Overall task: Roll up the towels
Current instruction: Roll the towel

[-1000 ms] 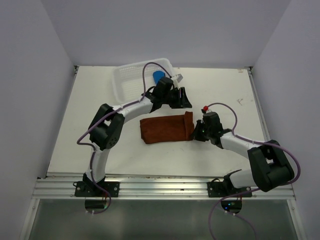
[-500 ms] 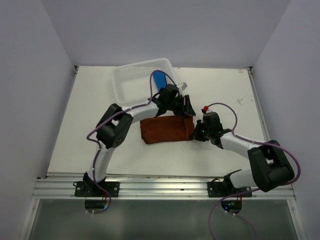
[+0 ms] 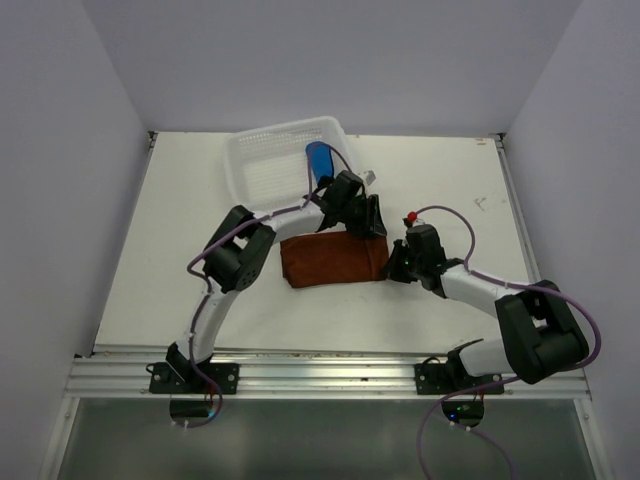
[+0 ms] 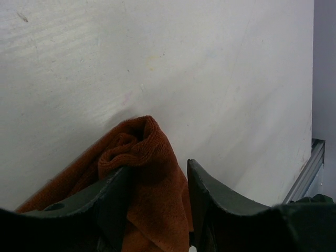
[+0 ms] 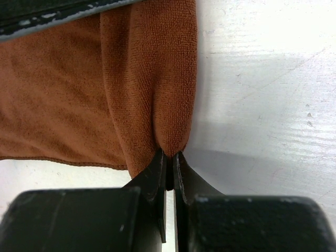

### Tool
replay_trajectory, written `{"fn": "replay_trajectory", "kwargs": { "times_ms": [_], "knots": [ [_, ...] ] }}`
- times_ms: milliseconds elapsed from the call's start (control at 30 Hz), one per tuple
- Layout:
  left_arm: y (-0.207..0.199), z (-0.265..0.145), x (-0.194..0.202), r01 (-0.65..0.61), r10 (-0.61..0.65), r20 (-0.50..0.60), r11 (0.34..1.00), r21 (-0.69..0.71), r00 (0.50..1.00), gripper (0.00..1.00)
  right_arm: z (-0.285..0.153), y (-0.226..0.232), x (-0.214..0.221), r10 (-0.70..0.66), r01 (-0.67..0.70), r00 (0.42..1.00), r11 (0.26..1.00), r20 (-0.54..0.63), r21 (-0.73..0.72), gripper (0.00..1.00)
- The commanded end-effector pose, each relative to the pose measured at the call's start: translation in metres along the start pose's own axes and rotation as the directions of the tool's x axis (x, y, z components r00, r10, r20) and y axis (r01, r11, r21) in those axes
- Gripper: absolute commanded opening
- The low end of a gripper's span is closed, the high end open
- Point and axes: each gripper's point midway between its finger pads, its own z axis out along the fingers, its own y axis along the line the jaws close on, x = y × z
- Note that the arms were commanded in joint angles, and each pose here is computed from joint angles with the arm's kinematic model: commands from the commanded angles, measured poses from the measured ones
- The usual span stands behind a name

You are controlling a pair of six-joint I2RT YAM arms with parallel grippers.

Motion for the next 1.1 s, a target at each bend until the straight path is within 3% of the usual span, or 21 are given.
{"fn": "replay_trajectory", "kwargs": {
  "times_ms": [0,367,633,767,900,1067],
  "knots": [
    [0.008,0.006,-0.007,-0.061,0.061,0.000,0.995,-0.074,0.998,0.50,0.000,-0.009,-0.003,-0.006,0.005,1.000,0.999,0.031,0.037,0.00],
    [0.041,0.015,-0.003,-0.142,0.128,-0.067,0.940,-0.310,0.990,0.46,-0.012,-0.003,-0.008,-0.129,0.123,0.990,0.988,0.055,0.095,0.00],
    [0.048,0.019,0.005,-0.122,0.103,-0.072,0.923,-0.365,0.992,0.45,-0.015,0.012,-0.007,-0.193,0.182,0.977,0.977,0.095,0.109,0.00],
    [0.043,0.025,0.010,-0.132,0.109,-0.081,0.913,-0.386,0.991,0.39,-0.020,0.014,-0.009,-0.199,0.187,0.973,0.976,0.115,0.111,0.00],
    [0.048,0.024,0.015,-0.121,0.096,-0.079,0.902,-0.415,0.992,0.22,-0.028,0.011,-0.009,-0.214,0.199,0.968,0.973,0.132,0.118,0.00],
    [0.040,0.016,0.005,-0.090,0.083,-0.033,0.906,-0.413,0.996,0.16,-0.037,0.007,-0.007,-0.240,0.219,0.960,0.965,0.146,0.146,0.00]
  ]
}}
